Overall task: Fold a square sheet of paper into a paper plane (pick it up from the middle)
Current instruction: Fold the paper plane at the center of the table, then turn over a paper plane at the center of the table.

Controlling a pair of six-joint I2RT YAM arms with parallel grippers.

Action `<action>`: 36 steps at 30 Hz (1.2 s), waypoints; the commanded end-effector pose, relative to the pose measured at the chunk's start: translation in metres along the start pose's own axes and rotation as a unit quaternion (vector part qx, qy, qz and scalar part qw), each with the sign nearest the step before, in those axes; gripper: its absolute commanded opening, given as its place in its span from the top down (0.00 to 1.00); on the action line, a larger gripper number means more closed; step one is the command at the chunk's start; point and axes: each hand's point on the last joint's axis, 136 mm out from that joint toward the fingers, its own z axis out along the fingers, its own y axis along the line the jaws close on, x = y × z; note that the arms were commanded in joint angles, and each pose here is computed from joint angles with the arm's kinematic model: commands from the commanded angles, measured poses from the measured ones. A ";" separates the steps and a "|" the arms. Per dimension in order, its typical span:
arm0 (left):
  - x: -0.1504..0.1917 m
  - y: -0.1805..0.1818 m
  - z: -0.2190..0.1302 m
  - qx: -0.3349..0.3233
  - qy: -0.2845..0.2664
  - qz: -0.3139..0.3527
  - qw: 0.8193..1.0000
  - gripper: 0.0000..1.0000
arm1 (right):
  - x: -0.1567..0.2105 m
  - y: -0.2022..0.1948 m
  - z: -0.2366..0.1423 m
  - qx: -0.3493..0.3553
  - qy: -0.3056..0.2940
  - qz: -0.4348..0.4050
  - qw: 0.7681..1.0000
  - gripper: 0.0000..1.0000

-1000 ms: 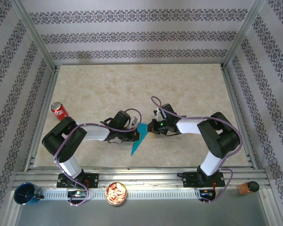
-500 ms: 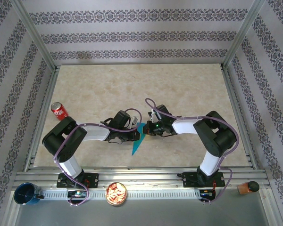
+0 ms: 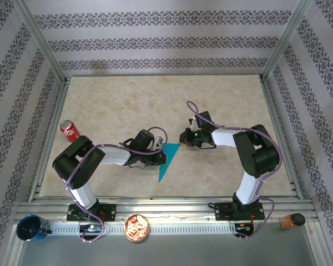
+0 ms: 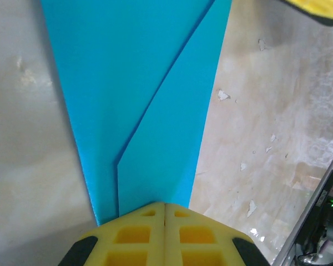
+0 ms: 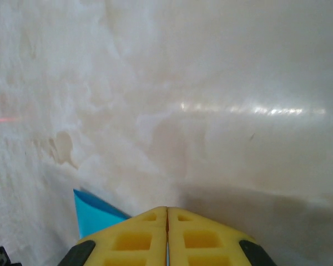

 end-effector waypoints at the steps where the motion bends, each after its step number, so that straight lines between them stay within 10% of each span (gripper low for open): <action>1: 0.018 0.024 0.006 -0.030 0.018 -0.066 0.997 1.00 | -0.013 0.010 -0.014 0.004 -0.022 -0.014 1.000 0.89; 16: -0.027 -0.018 -0.054 -0.064 -0.106 -0.032 0.992 0.67 | 0.053 0.022 -0.037 -0.010 -0.015 -0.005 1.000 0.77; 36: 0.002 0.021 -0.032 -0.080 -0.023 -0.075 0.994 0.80 | 0.078 0.025 -0.024 -0.021 0.004 0.000 1.000 0.75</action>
